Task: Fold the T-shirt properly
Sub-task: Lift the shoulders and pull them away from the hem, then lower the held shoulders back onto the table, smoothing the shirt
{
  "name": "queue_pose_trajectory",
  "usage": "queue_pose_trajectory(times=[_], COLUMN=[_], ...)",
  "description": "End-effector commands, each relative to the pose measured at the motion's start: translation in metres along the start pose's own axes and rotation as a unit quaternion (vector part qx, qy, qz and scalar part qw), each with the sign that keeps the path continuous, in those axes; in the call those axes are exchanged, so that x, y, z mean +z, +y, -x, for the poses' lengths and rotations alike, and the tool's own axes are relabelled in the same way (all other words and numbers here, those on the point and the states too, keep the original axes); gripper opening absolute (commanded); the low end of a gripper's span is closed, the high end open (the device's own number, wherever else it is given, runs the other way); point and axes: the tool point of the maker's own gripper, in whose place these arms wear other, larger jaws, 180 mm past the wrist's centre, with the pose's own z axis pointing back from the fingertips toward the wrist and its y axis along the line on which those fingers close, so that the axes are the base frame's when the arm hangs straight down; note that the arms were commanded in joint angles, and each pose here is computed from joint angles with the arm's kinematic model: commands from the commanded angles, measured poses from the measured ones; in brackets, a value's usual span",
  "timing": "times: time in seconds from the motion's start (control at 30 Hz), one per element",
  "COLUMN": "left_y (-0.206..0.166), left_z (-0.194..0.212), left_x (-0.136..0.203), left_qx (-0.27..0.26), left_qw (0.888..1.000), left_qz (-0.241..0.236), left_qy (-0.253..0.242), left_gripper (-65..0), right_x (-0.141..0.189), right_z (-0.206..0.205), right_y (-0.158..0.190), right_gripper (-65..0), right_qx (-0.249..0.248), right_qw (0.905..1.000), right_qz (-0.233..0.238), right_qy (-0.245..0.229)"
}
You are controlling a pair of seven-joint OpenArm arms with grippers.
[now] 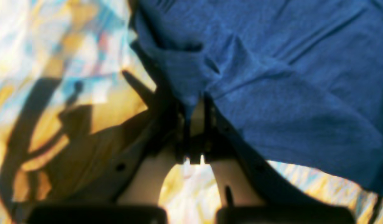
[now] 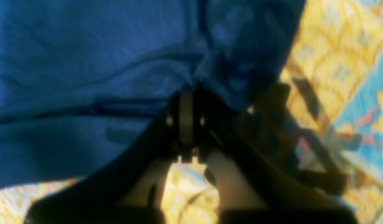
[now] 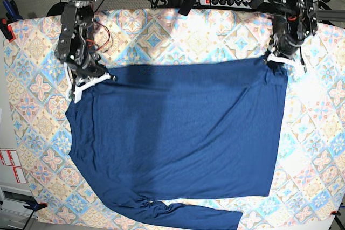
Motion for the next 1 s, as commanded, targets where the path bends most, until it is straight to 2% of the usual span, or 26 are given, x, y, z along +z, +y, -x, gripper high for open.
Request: queue_pose_trajectory(times=[0.0, 0.1, 0.33, 0.5, 0.6, 0.77, 0.97], left_y=[-0.007, -0.008, 0.016, 0.02, 0.009, -0.011, -0.034], left_z=[-0.013, -0.007, -0.001, -0.014, -0.029, -0.059, -0.095], left_x=[0.006, 0.019, 0.049, 0.052, 0.046, 0.038, 0.03], left_qx=[-0.015, -0.027, -0.037, -0.038, -0.039, -0.039, -0.039], left_qw=[1.0, 0.999, 0.999, 0.999, 0.998, 0.995, 0.99], left_qz=[0.01, 0.013, -0.006, -0.005, 0.007, 0.027, 0.049], left_qy=[-0.017, -0.016, -0.022, -0.038, -0.055, -0.088, -0.127], left_gripper=[-65.0, -65.0, -65.0, -65.0, -65.0, -65.0, -65.0], right_x=[0.006, 0.014, 0.035, 0.037, 0.036, 0.033, 0.022], right_z=[-0.016, -0.011, 0.0, -0.007, -0.01, -0.045, -0.065], right_y=[0.001, -0.001, -0.006, -0.004, -0.002, 0.009, 0.017], right_gripper=[-65.0, -65.0, -65.0, -65.0, -65.0, -65.0, -65.0], right_qx=[0.003, 0.008, 0.02, 0.022, 0.022, 0.02, 0.015], right_qw=[0.9996, 0.9995, 0.9991, 0.9986, 0.9985, 0.9963, 0.9956], right_qz=[-0.004, -0.002, 0.004, 0.002, 0.001, -0.01, -0.018], right_qy=[-0.028, -0.03, -0.038, -0.047, -0.05, -0.082, -0.091])
